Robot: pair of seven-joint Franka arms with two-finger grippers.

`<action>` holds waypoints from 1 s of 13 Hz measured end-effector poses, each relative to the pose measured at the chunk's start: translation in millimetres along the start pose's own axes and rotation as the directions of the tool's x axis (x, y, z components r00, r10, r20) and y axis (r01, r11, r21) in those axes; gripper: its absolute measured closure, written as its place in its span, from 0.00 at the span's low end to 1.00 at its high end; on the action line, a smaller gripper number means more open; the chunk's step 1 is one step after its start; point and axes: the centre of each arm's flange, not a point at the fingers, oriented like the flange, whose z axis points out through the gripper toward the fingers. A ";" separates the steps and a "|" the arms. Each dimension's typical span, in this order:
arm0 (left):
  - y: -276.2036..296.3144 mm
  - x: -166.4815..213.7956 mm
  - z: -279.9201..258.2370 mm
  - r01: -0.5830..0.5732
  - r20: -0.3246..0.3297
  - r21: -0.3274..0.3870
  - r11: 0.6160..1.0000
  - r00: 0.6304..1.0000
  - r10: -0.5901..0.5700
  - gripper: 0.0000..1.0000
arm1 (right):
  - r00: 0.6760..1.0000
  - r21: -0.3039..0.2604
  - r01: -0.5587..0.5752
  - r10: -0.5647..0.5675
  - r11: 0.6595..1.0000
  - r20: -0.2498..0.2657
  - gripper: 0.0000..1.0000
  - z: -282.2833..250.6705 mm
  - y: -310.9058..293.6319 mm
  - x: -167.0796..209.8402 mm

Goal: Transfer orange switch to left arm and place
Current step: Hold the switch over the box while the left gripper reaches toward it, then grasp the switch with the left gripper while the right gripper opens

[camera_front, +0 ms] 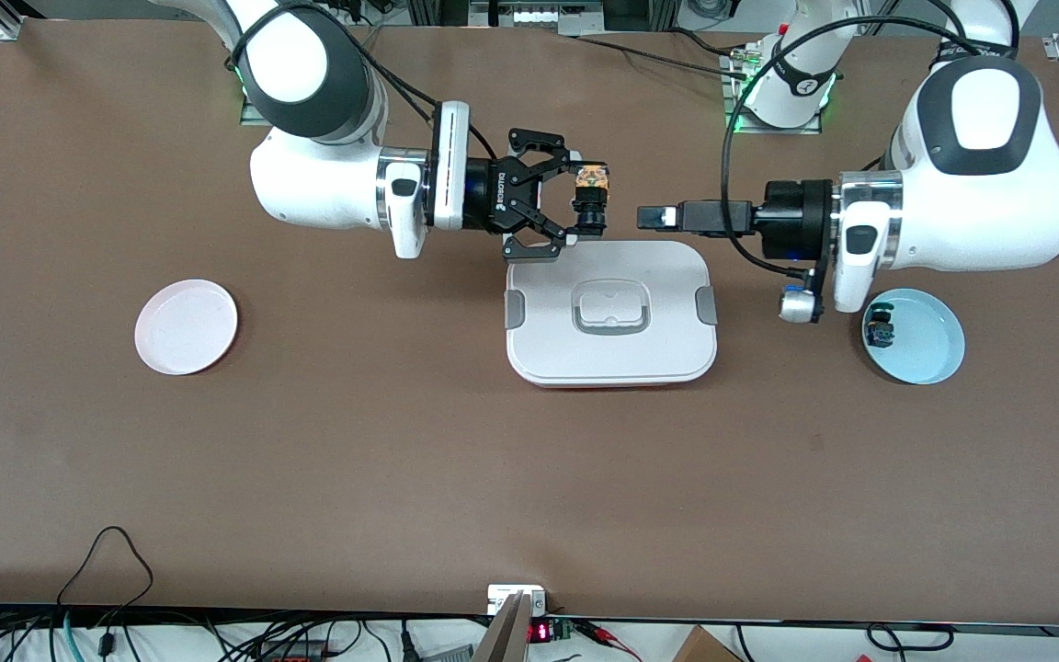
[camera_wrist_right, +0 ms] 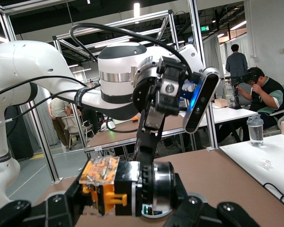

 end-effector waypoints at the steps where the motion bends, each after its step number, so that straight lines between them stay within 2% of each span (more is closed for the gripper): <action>1: -0.9 -1.2 8.6 -0.004 0.004 0.005 1.000 1.000 0.004 0.00 | 1.000 0.003 0.000 0.000 1.000 0.001 0.28 1.8 -1.5 -0.3; 8: 2.5 -8.6 30.6 -0.013 0.027 0.019 1.000 1.000 0.012 0.03 | 1.000 0.009 0.002 -0.002 1.000 0.001 0.28 4.6 -3.9 0.2; 10: 2.9 -9.6 33.0 -0.014 0.030 0.021 1.000 0.999 0.014 0.17 | 1.000 0.009 0.002 -0.002 1.000 0.001 0.28 4.7 -4.0 0.2; 13: 4.4 -13.0 40.9 -0.019 0.041 0.026 0.999 0.999 0.018 0.21 | 1.000 0.010 0.002 -0.002 1.000 0.001 0.28 5.1 -4.3 0.2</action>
